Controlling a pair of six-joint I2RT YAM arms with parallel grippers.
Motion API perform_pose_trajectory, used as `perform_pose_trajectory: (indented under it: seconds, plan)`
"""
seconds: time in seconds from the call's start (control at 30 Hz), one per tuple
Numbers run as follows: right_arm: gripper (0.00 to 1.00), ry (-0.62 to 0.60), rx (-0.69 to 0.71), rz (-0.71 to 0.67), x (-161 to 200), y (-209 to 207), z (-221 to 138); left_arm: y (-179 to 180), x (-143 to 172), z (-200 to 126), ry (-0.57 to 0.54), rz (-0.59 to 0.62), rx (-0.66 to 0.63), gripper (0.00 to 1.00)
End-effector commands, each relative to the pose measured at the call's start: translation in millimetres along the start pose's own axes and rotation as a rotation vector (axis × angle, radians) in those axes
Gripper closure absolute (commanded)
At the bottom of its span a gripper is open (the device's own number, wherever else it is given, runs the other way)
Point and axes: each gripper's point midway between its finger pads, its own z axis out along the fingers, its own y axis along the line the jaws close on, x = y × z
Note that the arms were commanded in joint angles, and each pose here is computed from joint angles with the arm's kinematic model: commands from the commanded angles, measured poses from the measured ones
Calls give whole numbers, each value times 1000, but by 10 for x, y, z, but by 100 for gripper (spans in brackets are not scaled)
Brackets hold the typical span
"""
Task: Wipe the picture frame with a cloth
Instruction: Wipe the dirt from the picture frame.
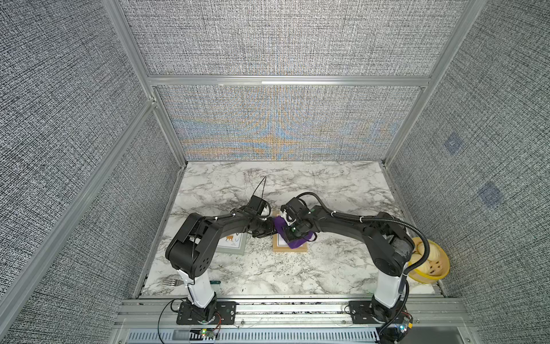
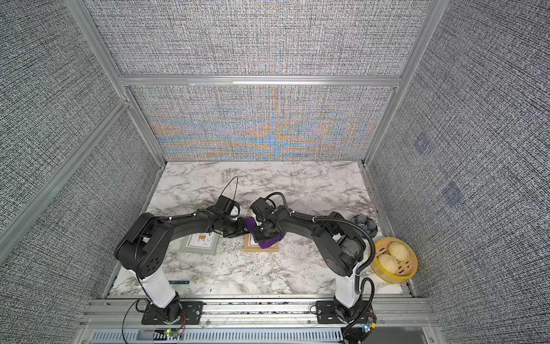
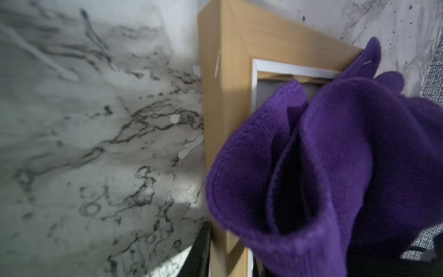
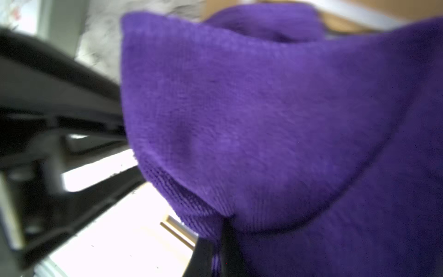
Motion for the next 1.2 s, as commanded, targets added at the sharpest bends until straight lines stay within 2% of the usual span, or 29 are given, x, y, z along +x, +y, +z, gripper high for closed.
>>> perform_pose_trajectory:
  seconds: [0.0,0.07,0.17,0.33,0.43,0.53,0.67,0.73,0.83,1.03,1.17]
  plan:
    - [100,34,-60,-35,43,131,59,690,565,-28,181,-100,-300,90]
    - [100,43,-18,-25,50,63,94,683,565,-31,181,-100,-297,90]
    - [100,28,127,16,2,-205,109,676,571,-37,182,-99,-294,90]
    - [100,-85,278,102,-231,-506,-28,689,583,-39,183,-96,-297,90]
    - [100,-155,274,119,-378,-492,-106,693,588,-39,185,-96,-297,90]
    - [100,-174,241,105,-485,-410,-96,687,585,-38,185,-93,-295,90]
    - [100,-146,101,37,-496,-115,-18,675,573,-36,183,-90,-293,90]
    - [100,-119,59,9,-426,3,15,674,569,-33,183,-91,-292,90]
    - [100,-77,68,15,-307,22,95,683,568,-25,182,-93,-293,90]
    - [100,21,155,89,-50,-153,264,684,568,-14,182,-101,-293,90]
    - [100,83,158,106,241,-221,253,692,569,-7,180,-112,-295,91]
